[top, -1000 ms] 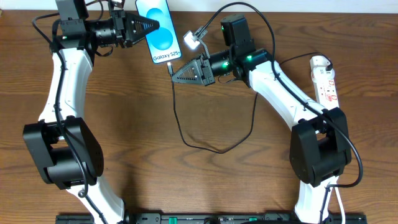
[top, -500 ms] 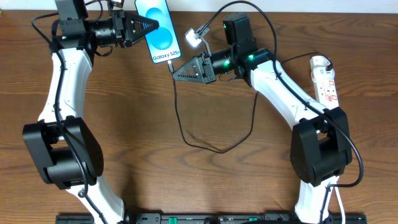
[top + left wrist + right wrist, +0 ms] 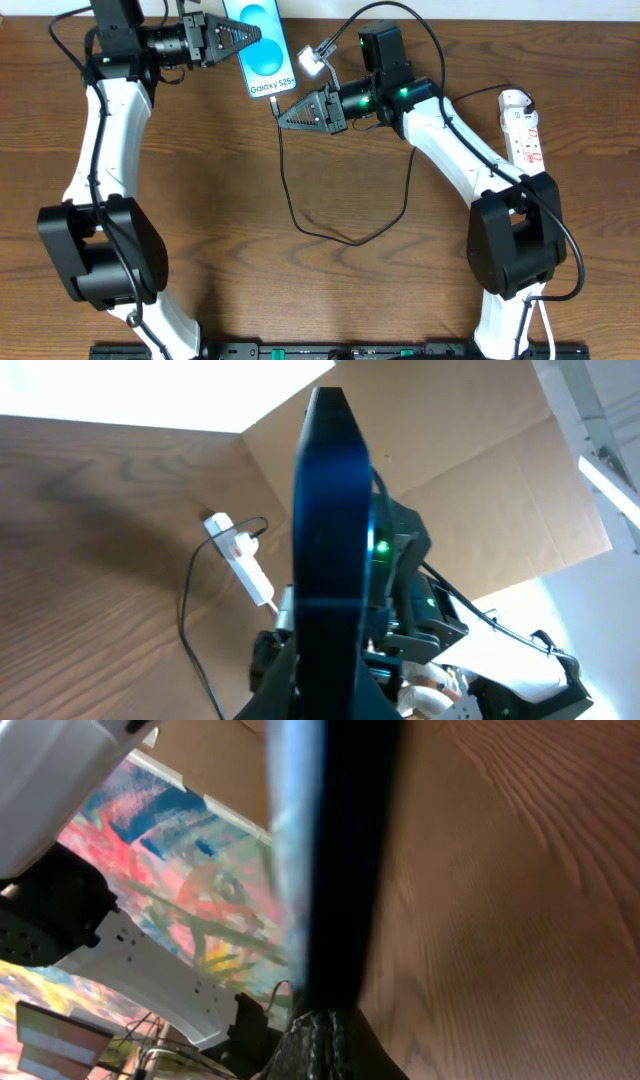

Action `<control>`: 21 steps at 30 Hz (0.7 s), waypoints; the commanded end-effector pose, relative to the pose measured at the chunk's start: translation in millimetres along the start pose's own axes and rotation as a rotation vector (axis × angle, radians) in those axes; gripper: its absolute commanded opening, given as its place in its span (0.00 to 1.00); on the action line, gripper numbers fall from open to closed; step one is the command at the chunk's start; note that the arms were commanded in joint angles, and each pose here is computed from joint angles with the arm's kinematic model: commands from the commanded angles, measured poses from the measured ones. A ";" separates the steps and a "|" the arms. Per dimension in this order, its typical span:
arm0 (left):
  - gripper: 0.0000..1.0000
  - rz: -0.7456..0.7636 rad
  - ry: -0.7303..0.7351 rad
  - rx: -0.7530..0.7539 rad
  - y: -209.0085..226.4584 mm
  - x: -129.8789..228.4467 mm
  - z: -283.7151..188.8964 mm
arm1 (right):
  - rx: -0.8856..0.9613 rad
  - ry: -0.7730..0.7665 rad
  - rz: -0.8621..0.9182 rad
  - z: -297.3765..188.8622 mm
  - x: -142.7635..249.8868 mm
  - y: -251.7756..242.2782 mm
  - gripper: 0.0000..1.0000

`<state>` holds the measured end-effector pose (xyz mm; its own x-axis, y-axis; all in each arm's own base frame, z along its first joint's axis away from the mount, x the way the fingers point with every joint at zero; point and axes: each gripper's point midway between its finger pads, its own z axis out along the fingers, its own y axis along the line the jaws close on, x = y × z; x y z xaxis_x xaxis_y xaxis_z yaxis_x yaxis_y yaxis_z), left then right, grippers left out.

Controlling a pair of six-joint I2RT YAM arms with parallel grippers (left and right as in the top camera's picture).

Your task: Plug charger to phone and switch on socket

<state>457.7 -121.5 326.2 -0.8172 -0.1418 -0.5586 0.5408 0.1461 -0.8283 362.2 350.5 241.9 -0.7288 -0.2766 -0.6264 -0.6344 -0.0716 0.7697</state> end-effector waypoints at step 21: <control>0.08 0.067 0.022 0.044 -31.4 0.2 -1.1 | -0.086 0.003 -0.006 -12.0 0.3 8.8 0.01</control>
<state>452.5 -124.3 332.2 -0.8126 -0.1303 -0.5681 0.5535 0.1327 -0.8222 363.8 339.7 250.0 -0.7198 -0.2673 -0.6407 -0.6349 -0.1197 0.7633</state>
